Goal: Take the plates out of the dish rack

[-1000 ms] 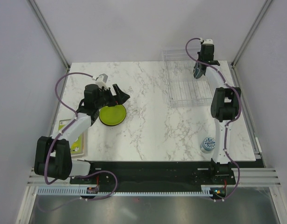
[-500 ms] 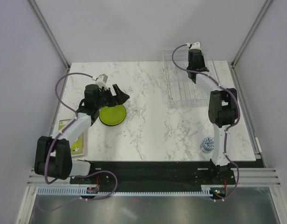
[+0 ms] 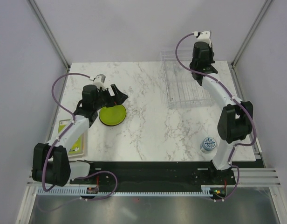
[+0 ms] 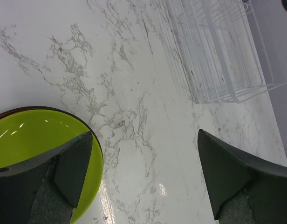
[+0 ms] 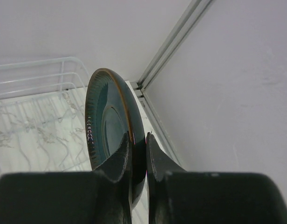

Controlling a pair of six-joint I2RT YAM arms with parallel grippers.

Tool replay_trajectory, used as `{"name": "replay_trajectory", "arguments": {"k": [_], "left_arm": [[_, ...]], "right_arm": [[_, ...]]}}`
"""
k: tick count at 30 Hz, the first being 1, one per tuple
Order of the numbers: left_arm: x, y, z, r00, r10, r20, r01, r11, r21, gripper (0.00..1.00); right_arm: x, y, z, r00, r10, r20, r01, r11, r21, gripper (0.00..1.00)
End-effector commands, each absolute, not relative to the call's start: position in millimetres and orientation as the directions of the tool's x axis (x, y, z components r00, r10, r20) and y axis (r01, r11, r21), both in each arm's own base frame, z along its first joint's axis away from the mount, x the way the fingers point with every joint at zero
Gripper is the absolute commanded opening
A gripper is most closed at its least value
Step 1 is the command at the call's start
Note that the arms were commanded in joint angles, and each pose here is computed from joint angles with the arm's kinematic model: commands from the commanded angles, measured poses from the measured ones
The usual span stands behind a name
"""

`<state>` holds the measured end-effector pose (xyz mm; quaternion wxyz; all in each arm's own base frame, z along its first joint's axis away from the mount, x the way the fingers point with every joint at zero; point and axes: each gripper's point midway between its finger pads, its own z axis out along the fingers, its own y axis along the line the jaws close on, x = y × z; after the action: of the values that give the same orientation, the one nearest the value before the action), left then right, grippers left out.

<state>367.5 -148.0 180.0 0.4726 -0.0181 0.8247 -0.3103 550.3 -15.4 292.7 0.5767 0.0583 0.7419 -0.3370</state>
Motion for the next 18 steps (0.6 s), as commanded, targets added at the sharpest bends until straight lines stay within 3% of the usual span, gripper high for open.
{"name": "replay_trajectory", "arguments": {"k": [1,5,8,13,18], "left_arm": [[363,-148,196,-0.522,-0.32,-0.791,0.288,0.806,-0.517,1.0],[358,-154,203,-0.529,-0.325,-0.784,0.315,0.783,-0.537,1.0],[352,-159,209,-0.519,-0.346,-0.781,0.344,0.753,-0.562,1.0],[338,-166,213,-0.514,-0.399,-0.759,0.375,0.692,-0.617,1.0],[326,-172,218,-0.502,-0.435,-0.748,0.415,0.638,-0.649,1.0]], "right_arm": [[520,8,355,-0.174,-0.156,-0.972,0.435,0.874,-0.218,0.0],[496,79,348,-0.173,0.012,-0.985,0.113,0.994,-0.008,0.0],[463,125,342,-0.21,0.118,-0.971,-0.072,0.988,0.135,0.0],[415,178,328,-0.308,0.277,-0.91,-0.249,0.9,0.358,0.0],[381,221,309,-0.391,0.341,-0.855,-0.342,0.809,0.479,0.0]]}}
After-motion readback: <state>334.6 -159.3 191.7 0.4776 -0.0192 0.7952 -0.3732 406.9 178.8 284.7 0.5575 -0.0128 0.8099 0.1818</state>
